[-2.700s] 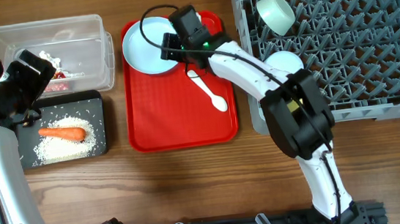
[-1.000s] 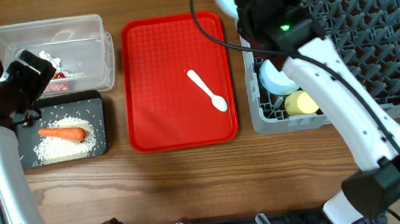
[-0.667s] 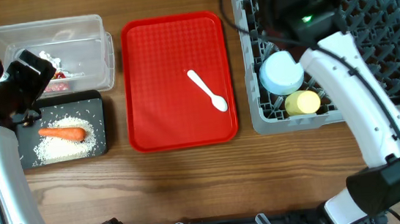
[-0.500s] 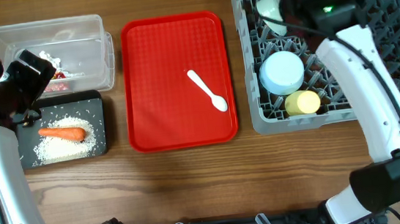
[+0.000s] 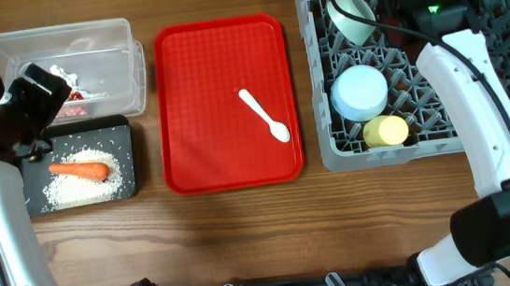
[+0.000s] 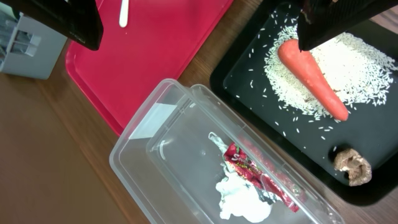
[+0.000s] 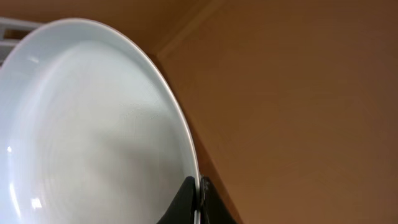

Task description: Sort waste into correct bins and load items into the dishwasher rack

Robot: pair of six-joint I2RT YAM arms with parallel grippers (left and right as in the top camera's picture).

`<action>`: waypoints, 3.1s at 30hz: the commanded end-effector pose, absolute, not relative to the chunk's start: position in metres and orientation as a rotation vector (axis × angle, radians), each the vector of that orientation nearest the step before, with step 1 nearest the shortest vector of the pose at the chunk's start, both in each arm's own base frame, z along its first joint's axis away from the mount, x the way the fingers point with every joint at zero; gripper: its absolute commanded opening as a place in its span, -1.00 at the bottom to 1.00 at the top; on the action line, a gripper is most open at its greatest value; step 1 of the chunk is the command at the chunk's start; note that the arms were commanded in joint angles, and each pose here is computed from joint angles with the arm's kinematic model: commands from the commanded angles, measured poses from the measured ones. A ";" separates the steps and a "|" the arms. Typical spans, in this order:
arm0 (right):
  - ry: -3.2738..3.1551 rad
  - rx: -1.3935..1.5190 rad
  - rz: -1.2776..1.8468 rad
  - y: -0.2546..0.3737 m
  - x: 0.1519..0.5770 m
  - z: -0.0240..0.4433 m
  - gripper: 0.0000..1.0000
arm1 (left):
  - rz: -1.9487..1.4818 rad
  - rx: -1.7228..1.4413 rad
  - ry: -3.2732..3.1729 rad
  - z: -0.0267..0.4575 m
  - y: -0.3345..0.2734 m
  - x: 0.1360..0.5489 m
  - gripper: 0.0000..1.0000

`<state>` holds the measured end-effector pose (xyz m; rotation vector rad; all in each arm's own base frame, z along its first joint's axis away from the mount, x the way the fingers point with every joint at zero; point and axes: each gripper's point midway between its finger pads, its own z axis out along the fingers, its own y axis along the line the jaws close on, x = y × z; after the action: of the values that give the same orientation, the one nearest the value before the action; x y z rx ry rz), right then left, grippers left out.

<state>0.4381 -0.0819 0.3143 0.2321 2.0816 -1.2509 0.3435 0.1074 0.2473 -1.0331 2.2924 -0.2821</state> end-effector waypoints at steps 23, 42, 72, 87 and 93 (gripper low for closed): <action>2.138 -0.253 -1.255 -0.084 0.505 0.236 -0.91 | -0.278 -1.048 2.288 0.246 0.111 0.344 1.00; 2.147 0.115 -0.940 -0.063 0.485 0.235 0.99 | -0.278 -1.049 2.288 0.246 0.111 0.344 0.99; 2.639 -0.824 0.498 0.235 0.370 0.109 0.58 | -0.278 -1.048 2.288 0.246 0.111 0.344 1.00; 2.831 -0.944 0.294 0.235 0.351 0.029 0.33 | -0.278 -1.048 2.288 0.246 0.111 0.344 1.00; 2.841 -0.962 0.111 0.236 0.351 0.008 0.29 | -0.278 -1.049 2.288 0.246 0.111 0.344 1.00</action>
<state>0.3467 0.2417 0.0221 -0.9753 2.8279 0.2516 0.3435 0.1075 0.2473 -1.0333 2.2924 -0.2817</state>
